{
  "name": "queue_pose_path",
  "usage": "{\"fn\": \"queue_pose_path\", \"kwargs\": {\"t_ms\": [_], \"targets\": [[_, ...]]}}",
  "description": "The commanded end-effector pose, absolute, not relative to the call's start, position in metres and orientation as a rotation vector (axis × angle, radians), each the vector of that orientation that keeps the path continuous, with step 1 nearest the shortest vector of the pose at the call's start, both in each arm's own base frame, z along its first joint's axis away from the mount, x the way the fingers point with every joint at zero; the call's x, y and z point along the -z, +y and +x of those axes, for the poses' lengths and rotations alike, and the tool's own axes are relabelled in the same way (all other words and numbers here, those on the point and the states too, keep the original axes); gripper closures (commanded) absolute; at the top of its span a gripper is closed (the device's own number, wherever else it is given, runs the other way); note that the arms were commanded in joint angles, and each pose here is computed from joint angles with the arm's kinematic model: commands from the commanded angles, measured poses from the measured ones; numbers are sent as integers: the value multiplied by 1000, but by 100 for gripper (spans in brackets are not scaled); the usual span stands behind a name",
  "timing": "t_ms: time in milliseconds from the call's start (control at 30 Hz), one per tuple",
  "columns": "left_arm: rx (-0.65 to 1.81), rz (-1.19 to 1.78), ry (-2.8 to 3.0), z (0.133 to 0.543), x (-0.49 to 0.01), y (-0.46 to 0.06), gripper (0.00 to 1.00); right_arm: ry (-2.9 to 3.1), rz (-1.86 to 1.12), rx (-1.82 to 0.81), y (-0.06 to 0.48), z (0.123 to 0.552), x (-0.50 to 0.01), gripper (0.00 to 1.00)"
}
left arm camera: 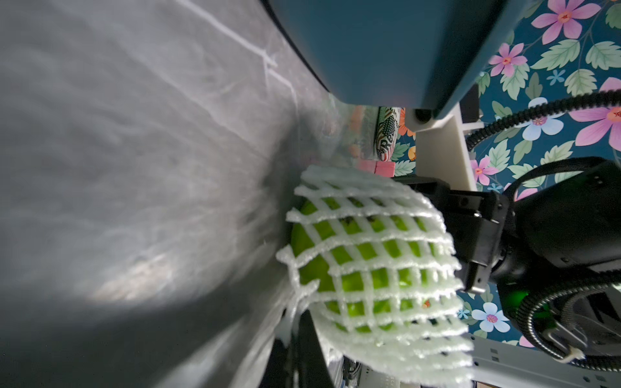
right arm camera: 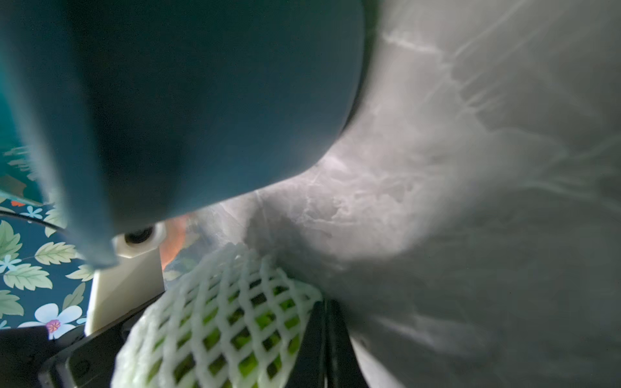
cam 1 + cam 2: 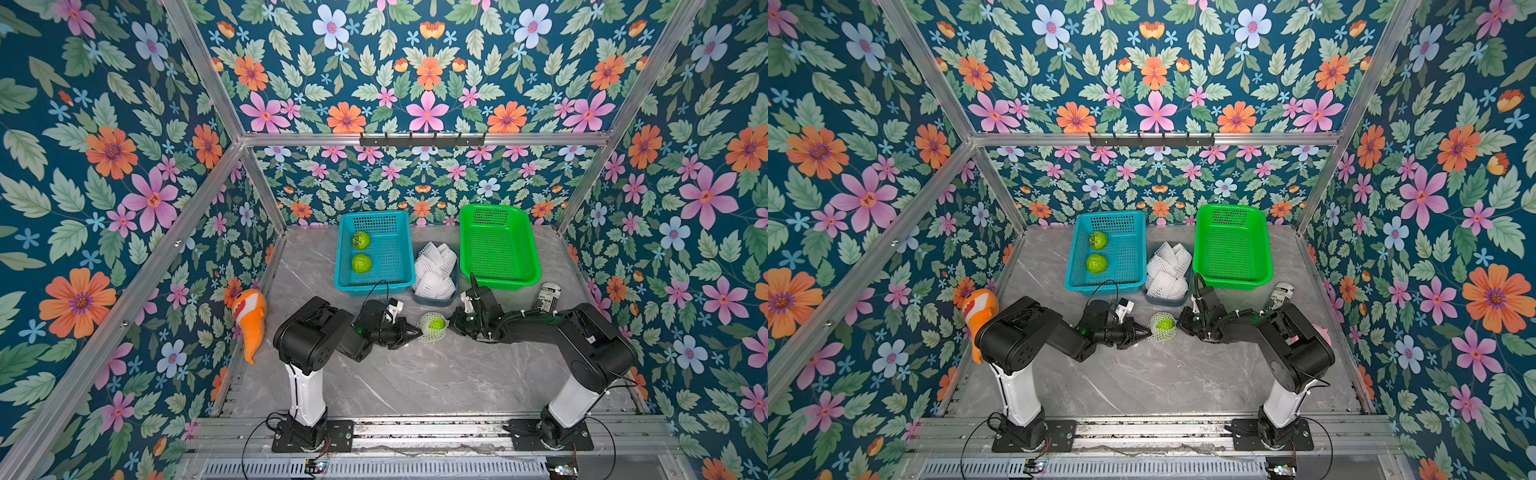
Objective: Sleeve custard apples in foam nets
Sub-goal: Put on the foam net on the custard apple.
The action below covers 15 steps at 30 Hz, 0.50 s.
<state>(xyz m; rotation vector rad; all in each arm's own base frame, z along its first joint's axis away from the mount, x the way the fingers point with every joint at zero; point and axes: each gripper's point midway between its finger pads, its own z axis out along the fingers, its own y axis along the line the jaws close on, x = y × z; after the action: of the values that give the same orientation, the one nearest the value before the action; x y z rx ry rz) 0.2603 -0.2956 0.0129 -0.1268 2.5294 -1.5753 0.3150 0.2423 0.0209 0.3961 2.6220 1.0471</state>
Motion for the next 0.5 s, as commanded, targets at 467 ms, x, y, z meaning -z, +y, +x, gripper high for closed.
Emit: {"fn": "queue_pose_path", "kwargs": {"t_ms": [467], "targets": [[1032,-197,2808,254,58,-252,100,2623,430,-1082,248,317,-18,91]]}}
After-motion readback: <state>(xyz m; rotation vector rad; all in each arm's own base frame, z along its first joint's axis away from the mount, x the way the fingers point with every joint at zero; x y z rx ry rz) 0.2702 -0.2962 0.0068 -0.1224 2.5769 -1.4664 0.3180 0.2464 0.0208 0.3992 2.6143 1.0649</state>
